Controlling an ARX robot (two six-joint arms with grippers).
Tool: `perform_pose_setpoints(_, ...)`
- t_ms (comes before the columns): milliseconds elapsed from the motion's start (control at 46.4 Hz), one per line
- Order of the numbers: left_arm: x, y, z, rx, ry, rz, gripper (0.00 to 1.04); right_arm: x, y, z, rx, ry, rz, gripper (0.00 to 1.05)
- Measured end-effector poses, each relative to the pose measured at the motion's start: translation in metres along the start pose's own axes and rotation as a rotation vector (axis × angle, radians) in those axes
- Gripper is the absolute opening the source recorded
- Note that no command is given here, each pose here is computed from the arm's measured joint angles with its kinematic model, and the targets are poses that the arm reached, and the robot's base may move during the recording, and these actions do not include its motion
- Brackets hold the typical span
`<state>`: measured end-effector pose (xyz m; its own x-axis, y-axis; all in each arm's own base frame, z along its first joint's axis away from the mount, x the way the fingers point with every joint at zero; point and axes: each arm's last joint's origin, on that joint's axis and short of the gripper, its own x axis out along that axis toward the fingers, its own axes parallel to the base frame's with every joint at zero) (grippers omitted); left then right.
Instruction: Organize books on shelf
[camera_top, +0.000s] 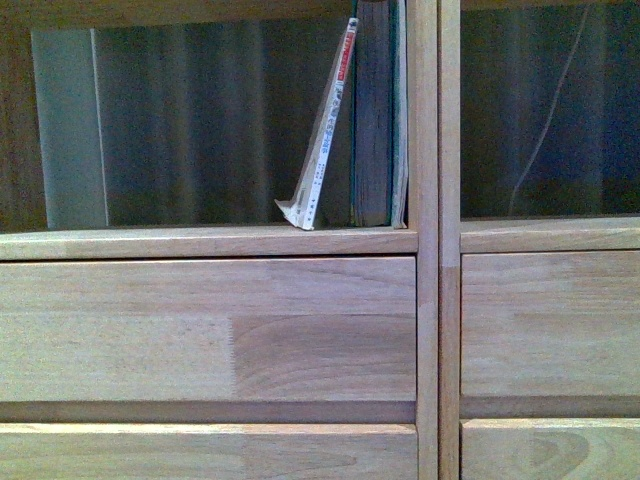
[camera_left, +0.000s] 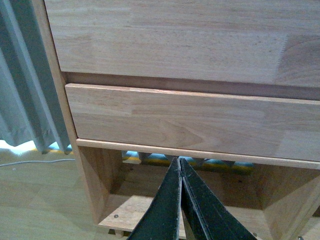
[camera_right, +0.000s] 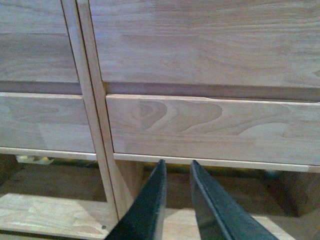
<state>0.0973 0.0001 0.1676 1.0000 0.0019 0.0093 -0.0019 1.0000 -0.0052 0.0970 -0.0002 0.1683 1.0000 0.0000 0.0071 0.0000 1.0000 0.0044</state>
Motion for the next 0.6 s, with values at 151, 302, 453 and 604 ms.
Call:
perform_pose_setpoints(151,0.0000,0.0000,0.0000,0.000,0.000,0.000,0.26,0.0000,0.0000,0.0000,0.000,0.000,0.000,0.53)
perform_pose_setpoints(302,0.0000,0.0000,0.0000,0.000,0.000,0.000,0.59,0.0000,0.0000,0.0000,0.000,0.000,0.000,0.85)
perform_pose_setpoints(453,0.0000,0.0000,0.0000,0.000,0.000,0.000,0.91,0.0000,0.0000,0.0000,0.000,0.000,0.000,0.97)
perform_pose_setpoints(604,0.0000,0.0000,0.0000,0.001,0.000,0.000,0.97,0.0000,0.0000,0.0000,0.000,0.000,0.000,0.98)
